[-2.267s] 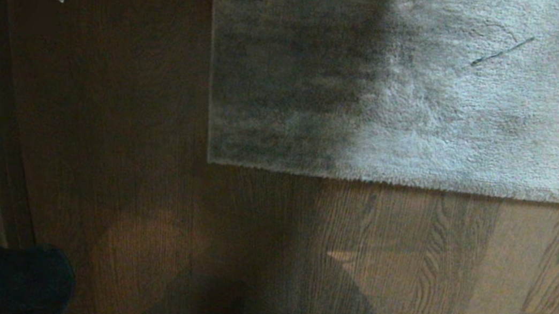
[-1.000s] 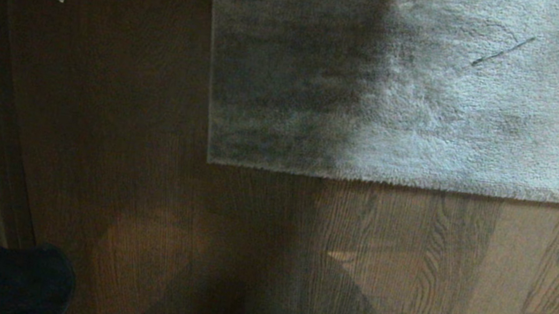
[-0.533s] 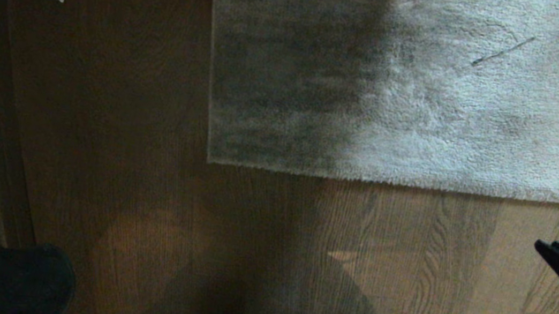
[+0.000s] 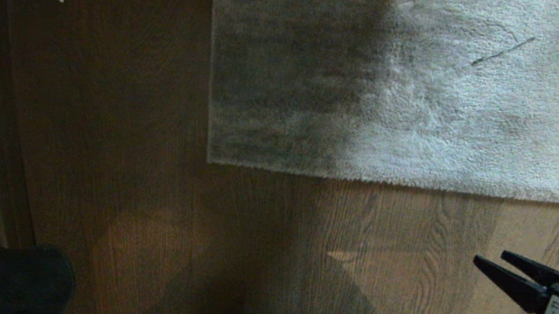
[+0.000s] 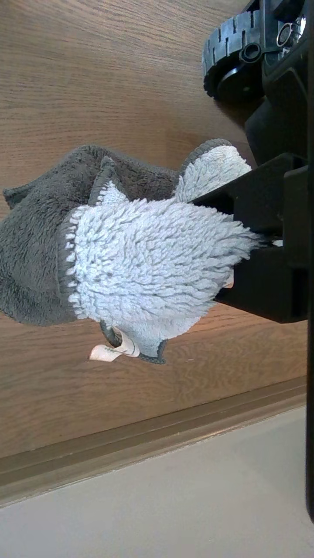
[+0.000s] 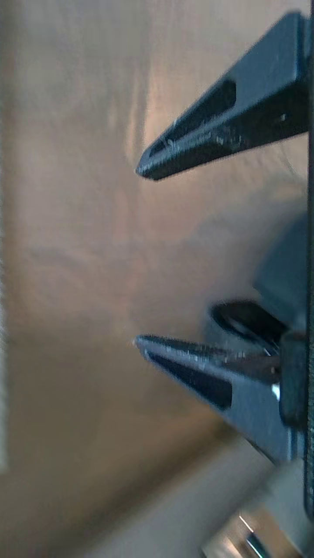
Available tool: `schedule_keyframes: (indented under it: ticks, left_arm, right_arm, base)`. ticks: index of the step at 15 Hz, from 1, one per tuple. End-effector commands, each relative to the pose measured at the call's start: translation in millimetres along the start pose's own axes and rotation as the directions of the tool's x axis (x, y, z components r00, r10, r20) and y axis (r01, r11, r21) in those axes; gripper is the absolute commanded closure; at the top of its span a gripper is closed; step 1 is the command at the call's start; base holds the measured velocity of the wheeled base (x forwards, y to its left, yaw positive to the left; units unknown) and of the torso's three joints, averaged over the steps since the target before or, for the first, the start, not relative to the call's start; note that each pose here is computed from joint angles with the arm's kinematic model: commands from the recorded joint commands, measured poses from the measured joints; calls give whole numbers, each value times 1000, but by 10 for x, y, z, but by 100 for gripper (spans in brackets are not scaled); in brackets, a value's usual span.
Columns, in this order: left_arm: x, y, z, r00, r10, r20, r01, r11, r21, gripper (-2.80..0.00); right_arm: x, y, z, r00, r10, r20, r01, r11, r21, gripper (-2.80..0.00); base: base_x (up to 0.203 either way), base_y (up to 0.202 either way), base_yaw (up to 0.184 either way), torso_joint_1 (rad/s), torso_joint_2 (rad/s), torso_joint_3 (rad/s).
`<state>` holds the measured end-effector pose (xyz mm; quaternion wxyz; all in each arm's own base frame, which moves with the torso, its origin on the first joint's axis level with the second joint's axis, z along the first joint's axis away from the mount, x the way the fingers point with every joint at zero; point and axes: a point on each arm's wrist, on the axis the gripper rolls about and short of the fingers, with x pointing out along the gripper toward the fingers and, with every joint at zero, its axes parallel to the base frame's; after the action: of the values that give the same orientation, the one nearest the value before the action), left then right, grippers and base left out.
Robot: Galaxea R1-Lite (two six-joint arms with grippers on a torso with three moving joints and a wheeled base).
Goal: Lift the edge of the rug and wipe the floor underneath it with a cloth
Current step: Lift up the carpet
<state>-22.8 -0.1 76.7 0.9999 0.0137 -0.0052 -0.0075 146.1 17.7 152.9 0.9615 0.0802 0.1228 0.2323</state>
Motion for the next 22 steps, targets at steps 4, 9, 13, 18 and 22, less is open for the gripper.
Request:
schedule_keyframes:
  ticks: [4,9,13,18,22]
  left_arm:
    - [-1,0,3,1000,0,2,0,1000,0,0]
    - [0,0,-1,1000,0,1,0,1000,0,0]
    - [-1,0,3,1000,0,2,0,1000,0,0]
    - [0,0,-1,1000,0,1,0,1000,0,0]
    - [0,0,-1,1000,0,1,0,1000,0,0]
  right_arm:
    - [419,42,-128,984,142,-109,-135,988,73,-280]
    - [898,-97,-265,985,164,-47,-161,985,54,-280]
    - [1105,-2,-325,970,235,57,-240,966,100,-280]
    - [1189,115,-376,983,169,67,-177,972,156,-280]
    - [1235,260,-358,988,111,106,-131,969,208,-280]
  base:
    - [0,0,0,0,0,0]
    - [0,0,0,0,0,0]
    - [0,0,0,0,0,0]
    - [0,0,0,0,0,0]
    - [0,0,0,0,0,0]
